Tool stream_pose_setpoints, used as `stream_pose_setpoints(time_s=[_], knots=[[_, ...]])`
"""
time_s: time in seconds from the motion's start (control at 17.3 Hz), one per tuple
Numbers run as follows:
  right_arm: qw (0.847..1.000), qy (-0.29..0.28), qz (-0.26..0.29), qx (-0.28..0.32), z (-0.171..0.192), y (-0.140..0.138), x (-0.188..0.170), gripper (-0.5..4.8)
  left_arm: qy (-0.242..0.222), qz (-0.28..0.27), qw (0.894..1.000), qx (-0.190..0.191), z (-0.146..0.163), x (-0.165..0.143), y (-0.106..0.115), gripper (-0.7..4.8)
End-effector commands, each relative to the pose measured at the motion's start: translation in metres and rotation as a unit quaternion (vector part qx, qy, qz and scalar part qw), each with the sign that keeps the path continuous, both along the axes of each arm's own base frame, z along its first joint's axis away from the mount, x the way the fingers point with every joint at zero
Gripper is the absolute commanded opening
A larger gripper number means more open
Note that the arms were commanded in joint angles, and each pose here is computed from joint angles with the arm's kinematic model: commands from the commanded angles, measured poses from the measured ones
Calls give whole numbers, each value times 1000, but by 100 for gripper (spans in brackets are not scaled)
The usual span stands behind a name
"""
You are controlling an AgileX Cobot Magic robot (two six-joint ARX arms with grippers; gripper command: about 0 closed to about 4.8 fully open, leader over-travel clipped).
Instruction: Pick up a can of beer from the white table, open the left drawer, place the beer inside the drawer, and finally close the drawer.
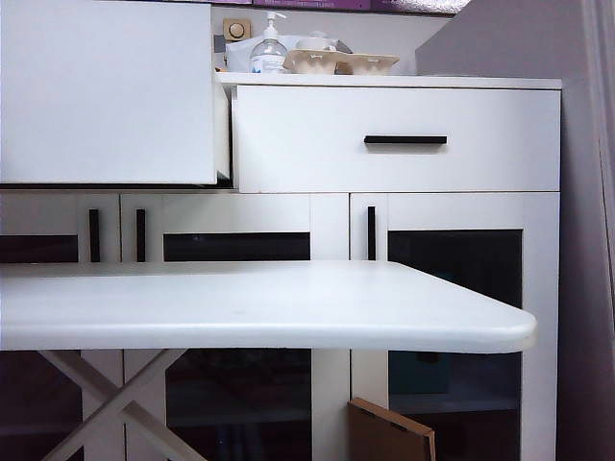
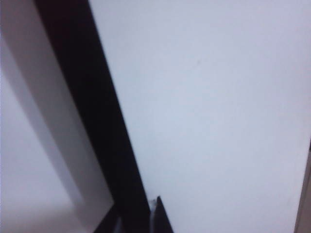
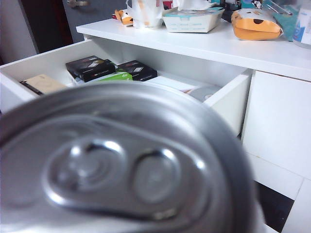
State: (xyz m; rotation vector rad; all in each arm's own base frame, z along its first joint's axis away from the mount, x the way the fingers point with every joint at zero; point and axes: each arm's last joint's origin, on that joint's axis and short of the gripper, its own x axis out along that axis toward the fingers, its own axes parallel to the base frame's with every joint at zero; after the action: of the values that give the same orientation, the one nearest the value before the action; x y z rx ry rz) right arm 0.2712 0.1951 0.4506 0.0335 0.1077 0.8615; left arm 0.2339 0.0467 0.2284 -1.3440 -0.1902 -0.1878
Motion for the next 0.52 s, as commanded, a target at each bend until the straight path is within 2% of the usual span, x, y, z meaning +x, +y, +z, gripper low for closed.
stream_pose_setpoints(time_s=[0.06,0.23,0.52], knots=[[999,-36,4,25,14,-2,-5,112,-35,-18,998,45,9,-9,-5,-6],[999,-36,4,25,14,-2,-5,112,-51,-16,997,49,14,-20,-7,-6],[999,-36,6,25,14,-2,-5,112,-48,-20,998,39,10,-29,-9,-6]])
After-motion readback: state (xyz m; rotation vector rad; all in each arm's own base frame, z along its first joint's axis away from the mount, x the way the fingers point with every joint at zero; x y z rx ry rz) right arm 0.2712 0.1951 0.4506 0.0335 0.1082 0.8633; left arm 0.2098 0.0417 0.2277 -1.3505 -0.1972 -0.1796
